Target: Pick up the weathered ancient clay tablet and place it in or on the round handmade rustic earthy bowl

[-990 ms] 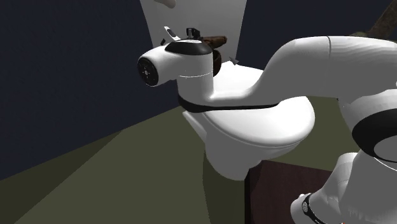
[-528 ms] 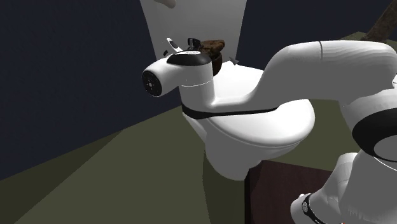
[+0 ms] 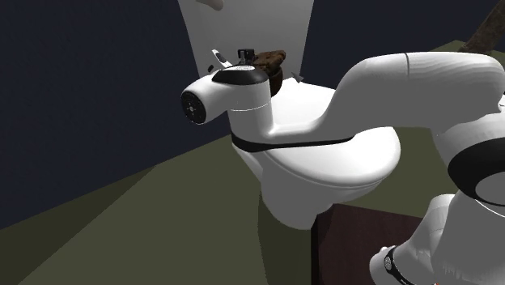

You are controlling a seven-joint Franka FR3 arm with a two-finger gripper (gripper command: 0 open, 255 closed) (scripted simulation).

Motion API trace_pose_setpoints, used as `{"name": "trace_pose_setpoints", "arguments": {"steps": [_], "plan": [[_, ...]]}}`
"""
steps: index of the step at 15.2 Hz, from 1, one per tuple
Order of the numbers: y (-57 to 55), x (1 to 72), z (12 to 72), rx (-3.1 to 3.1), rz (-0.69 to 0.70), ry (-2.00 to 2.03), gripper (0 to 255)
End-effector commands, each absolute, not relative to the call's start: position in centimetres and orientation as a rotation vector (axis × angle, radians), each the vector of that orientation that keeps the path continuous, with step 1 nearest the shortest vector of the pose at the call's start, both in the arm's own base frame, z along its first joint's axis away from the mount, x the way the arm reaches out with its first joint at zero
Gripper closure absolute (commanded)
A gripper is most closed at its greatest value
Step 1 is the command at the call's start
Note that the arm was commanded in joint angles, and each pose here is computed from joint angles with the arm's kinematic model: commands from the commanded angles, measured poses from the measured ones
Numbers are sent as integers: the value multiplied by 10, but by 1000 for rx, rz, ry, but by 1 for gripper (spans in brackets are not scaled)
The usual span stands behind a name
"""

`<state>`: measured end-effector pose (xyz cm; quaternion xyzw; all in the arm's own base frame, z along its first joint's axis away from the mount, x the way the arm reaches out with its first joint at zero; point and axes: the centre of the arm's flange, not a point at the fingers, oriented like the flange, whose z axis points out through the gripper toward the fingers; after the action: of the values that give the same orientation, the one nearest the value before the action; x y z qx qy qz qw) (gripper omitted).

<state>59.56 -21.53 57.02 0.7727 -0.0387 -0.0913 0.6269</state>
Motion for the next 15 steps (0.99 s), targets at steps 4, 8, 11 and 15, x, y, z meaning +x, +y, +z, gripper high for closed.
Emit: {"name": "trace_pose_setpoints", "arguments": {"steps": [4, 8, 11, 15], "plan": [[-215, 596, 570, 1773, -209, -88, 0], [-177, 603, 578, 1773, -209, -88, 0], [-167, 605, 580, 1773, -209, -88, 0], [-167, 605, 580, 1773, -209, -88, 0]]}}
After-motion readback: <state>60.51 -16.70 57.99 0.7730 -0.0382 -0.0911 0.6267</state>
